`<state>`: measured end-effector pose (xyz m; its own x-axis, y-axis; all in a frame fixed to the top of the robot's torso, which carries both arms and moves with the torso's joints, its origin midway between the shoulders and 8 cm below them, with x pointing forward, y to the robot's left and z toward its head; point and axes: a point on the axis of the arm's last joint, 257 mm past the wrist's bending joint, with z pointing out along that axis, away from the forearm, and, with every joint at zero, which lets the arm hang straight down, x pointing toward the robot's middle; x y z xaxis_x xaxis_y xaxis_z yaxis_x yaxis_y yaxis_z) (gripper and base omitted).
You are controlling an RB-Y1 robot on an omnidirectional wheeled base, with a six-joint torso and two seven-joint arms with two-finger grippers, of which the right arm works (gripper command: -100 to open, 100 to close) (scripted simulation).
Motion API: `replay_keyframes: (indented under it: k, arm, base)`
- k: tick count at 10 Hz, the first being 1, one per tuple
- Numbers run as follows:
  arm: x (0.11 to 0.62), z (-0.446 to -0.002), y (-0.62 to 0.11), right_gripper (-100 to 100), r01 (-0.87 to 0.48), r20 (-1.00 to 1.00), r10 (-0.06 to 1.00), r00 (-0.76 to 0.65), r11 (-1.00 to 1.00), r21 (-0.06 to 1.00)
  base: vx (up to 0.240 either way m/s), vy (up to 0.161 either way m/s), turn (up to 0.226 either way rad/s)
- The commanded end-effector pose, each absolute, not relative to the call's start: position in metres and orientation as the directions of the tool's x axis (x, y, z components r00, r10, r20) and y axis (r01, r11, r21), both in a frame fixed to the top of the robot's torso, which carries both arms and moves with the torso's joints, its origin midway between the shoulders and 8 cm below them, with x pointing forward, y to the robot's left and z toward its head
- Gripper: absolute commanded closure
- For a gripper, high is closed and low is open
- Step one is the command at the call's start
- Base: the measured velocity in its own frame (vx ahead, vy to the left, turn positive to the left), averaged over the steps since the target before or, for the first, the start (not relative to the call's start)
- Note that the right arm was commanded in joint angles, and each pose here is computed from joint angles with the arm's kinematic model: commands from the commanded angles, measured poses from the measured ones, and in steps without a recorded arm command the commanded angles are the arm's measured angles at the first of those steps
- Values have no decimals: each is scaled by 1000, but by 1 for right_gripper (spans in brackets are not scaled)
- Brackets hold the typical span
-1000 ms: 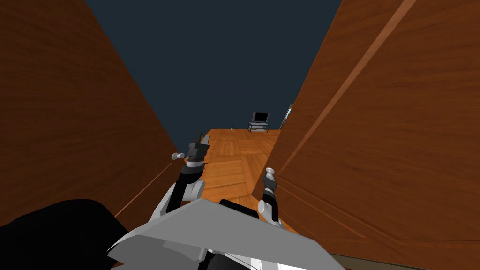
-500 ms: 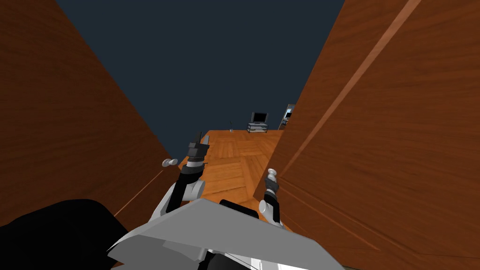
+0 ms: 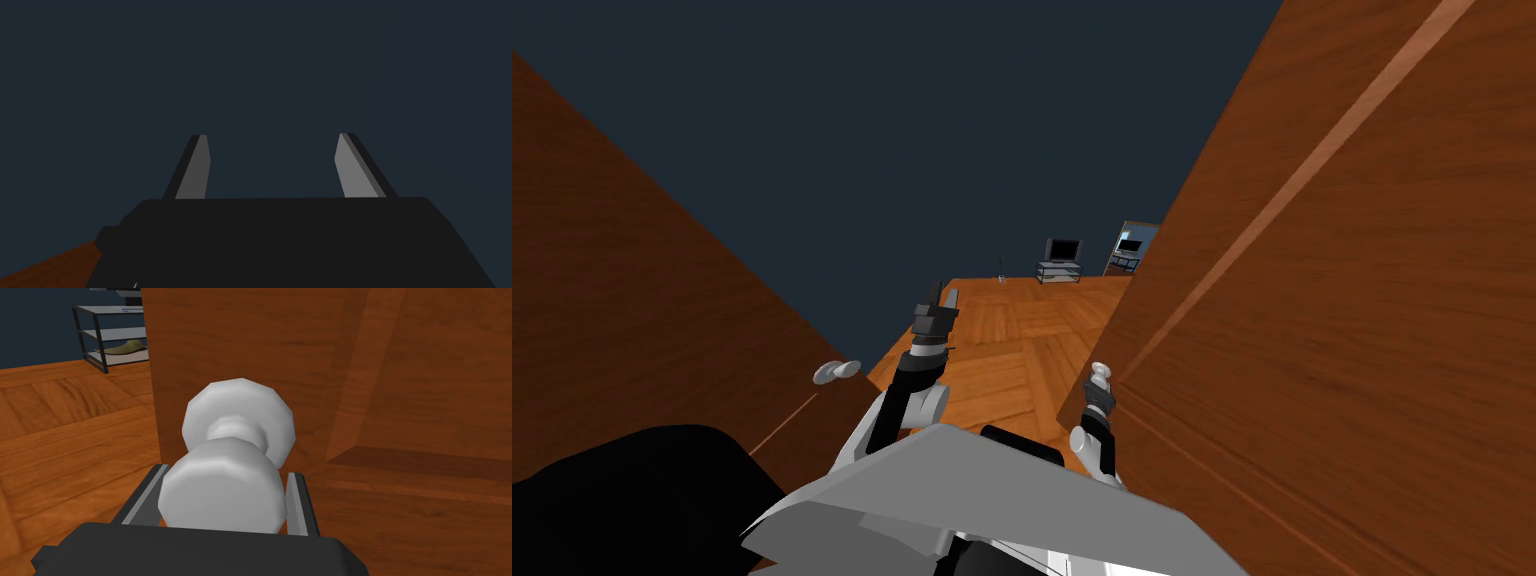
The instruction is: Push the door open
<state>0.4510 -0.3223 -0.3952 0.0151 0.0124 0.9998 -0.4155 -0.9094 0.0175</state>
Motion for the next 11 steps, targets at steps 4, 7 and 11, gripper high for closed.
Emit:
replay_keyframes:
  k: [4,7,11]
  arm:
    - [445,-391,-348,100,-479,1000,8,1,-878,8]
    - [441,-390,-358,100,-498,1000,11,2,-867,11]
    - [433,-390,-383,100,-547,1000,14,2,-837,12]
  base:
    - [204,13,-56]
    - [68,3,-10]
    - [194,1,-51]
